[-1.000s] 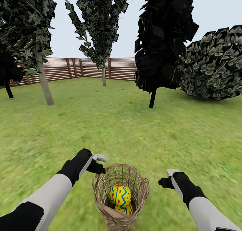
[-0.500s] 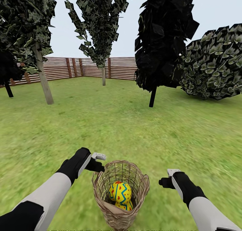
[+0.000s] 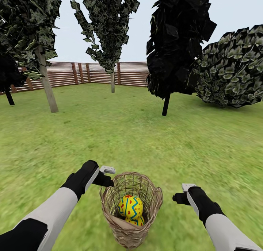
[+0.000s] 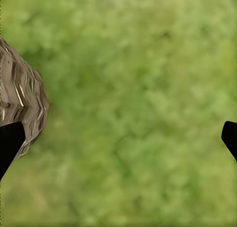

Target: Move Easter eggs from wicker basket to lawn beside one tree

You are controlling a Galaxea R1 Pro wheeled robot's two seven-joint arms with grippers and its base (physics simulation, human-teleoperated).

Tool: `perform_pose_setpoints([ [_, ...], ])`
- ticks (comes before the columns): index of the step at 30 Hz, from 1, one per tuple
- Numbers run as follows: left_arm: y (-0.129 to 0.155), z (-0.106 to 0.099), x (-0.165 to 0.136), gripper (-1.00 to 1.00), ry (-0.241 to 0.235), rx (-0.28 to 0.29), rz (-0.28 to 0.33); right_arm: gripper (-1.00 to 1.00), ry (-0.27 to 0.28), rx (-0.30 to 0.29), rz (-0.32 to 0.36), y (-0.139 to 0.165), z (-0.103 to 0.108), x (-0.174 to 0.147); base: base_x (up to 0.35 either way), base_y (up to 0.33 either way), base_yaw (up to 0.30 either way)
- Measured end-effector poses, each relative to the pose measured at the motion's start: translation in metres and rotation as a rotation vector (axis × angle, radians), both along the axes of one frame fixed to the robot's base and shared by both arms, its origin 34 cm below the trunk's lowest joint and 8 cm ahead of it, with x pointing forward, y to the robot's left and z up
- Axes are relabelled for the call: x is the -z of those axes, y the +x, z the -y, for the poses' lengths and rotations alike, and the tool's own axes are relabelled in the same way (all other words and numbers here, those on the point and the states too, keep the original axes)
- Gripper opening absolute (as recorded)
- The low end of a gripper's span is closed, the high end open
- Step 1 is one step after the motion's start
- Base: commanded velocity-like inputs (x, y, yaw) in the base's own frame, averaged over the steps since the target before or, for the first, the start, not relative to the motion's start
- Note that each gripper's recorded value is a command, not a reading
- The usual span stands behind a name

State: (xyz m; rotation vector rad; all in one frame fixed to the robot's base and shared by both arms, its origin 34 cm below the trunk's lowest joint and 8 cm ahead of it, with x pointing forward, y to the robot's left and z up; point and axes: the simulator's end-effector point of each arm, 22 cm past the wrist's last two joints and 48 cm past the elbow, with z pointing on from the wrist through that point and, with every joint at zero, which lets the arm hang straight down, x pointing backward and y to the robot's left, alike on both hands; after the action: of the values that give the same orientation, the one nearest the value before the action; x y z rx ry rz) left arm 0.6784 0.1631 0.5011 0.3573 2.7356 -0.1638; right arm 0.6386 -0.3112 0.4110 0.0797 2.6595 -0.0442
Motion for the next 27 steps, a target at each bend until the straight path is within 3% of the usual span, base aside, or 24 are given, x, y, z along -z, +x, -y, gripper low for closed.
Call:
perform_pose_setpoints([
  [12,0.0005,0.0004,-0.0010,1.00,-0.001,0.002,0.003,1.00,0.000,-0.001,-0.001,-0.0002,-0.0005,0.0001,0.125,0.067,0.000],
  [27,-0.0002,0.0008,-0.0002,1.00,0.000,0.004,0.000,1.00,0.000,-0.001,0.000,0.0000,-0.0005,0.0000,0.036,0.021,0.000],
])
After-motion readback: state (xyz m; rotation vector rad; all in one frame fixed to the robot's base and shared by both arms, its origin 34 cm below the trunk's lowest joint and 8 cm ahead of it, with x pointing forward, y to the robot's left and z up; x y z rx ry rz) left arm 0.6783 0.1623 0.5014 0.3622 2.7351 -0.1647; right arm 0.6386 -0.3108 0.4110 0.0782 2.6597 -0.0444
